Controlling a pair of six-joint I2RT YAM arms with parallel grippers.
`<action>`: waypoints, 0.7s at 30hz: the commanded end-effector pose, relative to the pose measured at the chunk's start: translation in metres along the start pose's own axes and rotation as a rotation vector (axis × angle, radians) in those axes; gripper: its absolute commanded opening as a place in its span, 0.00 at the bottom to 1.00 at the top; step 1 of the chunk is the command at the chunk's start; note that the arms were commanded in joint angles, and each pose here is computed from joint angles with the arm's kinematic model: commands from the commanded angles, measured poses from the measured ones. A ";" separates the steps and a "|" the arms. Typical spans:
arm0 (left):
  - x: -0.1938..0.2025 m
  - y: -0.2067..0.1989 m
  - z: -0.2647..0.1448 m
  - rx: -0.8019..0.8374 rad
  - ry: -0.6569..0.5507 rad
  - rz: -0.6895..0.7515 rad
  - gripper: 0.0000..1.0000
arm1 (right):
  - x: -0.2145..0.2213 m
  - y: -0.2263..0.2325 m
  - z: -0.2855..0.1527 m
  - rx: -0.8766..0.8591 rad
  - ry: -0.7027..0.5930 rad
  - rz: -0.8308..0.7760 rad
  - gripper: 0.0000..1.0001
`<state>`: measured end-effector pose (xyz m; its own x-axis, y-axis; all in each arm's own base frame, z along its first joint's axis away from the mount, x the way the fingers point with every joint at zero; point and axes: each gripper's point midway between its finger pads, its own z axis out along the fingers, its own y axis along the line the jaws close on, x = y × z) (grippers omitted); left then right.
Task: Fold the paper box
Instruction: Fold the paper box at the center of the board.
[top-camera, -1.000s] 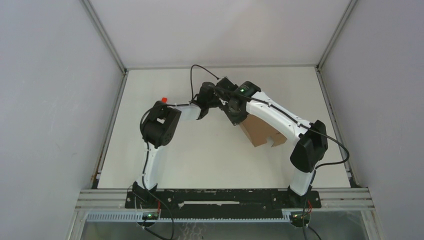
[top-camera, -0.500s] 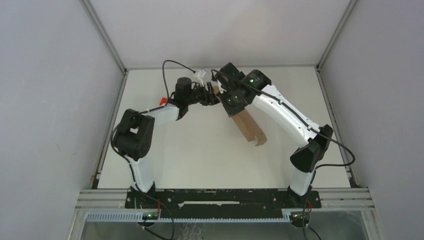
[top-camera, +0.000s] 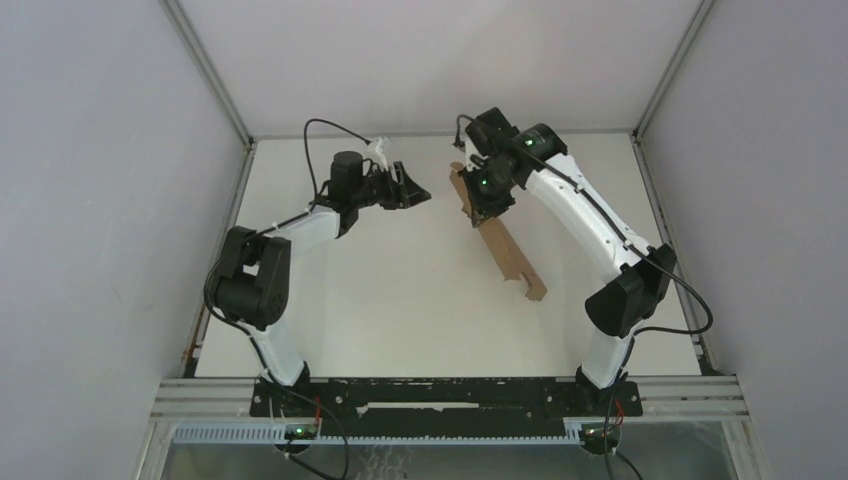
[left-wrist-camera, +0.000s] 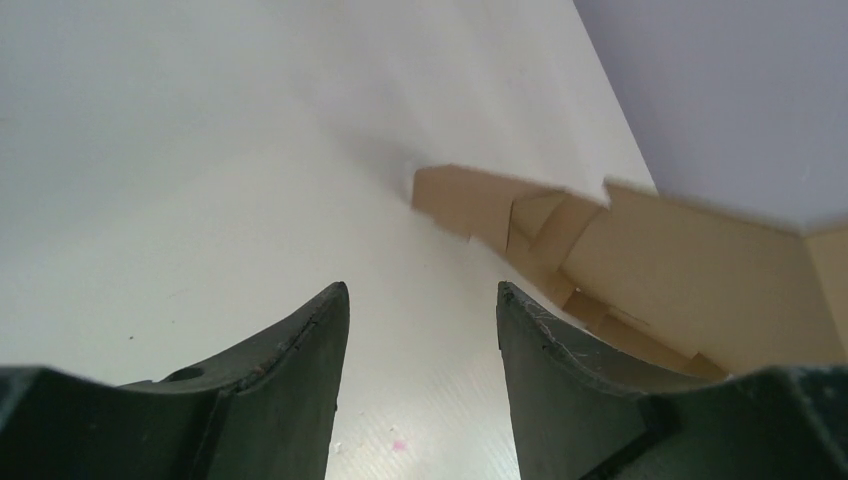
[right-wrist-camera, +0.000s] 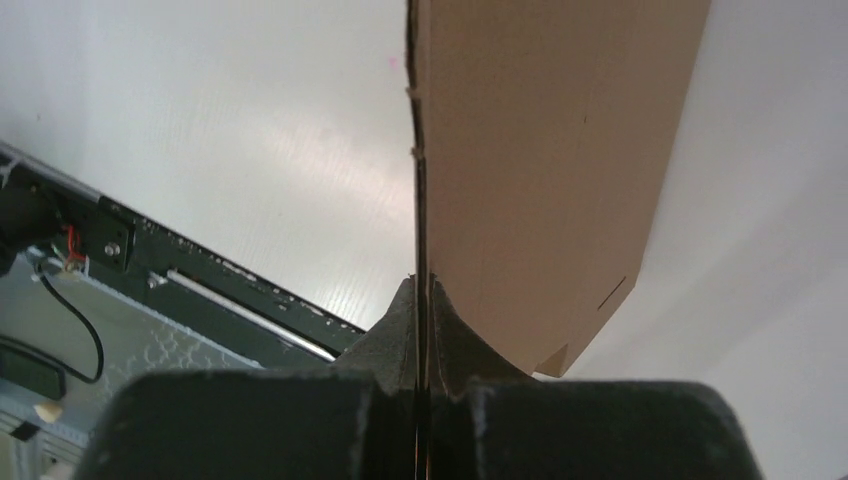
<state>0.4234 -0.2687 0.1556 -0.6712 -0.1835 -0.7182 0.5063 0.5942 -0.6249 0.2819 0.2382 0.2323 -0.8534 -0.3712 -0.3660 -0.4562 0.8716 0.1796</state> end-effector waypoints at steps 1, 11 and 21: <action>-0.008 -0.003 -0.003 0.015 -0.013 0.035 0.61 | -0.020 -0.037 -0.001 0.009 -0.049 0.090 0.00; -0.004 0.008 0.001 -0.008 0.010 0.023 0.61 | -0.039 -0.005 -0.017 -0.182 -0.112 0.084 0.00; -0.003 0.005 -0.003 -0.007 0.015 0.023 0.61 | -0.038 -0.070 0.013 -0.030 -0.057 0.179 0.00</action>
<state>0.4219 -0.2627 0.1371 -0.7115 -0.1687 -0.6822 0.4651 0.6147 -0.6370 0.3254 0.2122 0.2378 -0.9042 -0.2124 -0.3705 -0.3409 0.8816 0.3266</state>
